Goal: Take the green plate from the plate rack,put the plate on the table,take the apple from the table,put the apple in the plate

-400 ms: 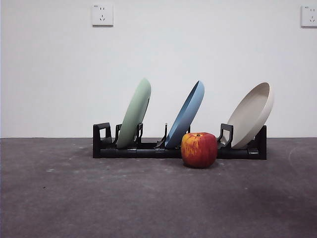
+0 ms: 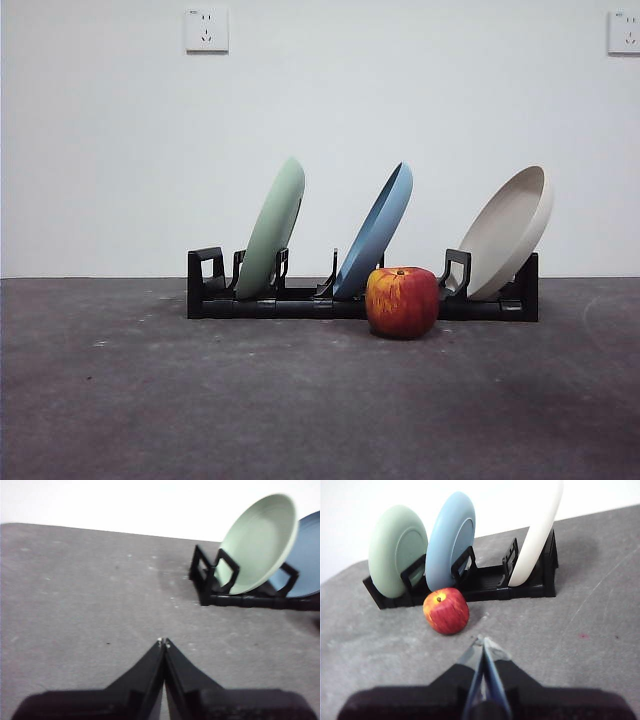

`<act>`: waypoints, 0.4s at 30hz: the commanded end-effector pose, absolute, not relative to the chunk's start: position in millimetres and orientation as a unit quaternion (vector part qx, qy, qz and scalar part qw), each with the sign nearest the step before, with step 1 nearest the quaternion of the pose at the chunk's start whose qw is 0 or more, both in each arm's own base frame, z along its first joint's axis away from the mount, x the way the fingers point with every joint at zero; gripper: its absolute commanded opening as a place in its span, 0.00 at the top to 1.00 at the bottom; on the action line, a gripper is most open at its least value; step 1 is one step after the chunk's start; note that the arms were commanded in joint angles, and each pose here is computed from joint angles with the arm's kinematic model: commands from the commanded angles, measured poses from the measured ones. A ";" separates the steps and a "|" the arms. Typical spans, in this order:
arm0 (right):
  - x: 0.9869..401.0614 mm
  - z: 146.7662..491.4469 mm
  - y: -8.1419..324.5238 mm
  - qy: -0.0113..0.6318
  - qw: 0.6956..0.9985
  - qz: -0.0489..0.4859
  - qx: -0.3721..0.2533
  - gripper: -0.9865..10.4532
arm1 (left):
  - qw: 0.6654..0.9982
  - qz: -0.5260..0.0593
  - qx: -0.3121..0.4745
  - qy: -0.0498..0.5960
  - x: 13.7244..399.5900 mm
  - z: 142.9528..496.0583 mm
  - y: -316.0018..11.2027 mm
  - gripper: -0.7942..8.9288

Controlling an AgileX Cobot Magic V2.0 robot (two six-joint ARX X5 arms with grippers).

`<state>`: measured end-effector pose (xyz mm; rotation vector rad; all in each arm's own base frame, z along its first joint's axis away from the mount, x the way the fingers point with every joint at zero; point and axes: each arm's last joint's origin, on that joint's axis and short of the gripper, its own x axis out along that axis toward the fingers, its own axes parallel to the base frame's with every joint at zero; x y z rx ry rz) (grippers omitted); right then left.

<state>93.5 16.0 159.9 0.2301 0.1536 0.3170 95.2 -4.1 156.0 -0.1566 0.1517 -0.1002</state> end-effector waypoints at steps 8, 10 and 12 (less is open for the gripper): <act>83.0 225.7 15.1 0.043 0.971 0.163 0.169 0.92 | 0.987 -0.094 -0.122 0.034 82.7 215.4 -6.3 0.93; 82.3 239.3 15.1 0.059 0.971 0.160 0.169 0.92 | 0.986 -0.107 -0.123 0.040 81.4 227.1 -7.0 0.93; 82.3 253.0 15.2 0.080 0.971 0.159 0.160 0.92 | 0.983 -0.128 -0.123 0.049 80.7 239.0 -8.2 0.93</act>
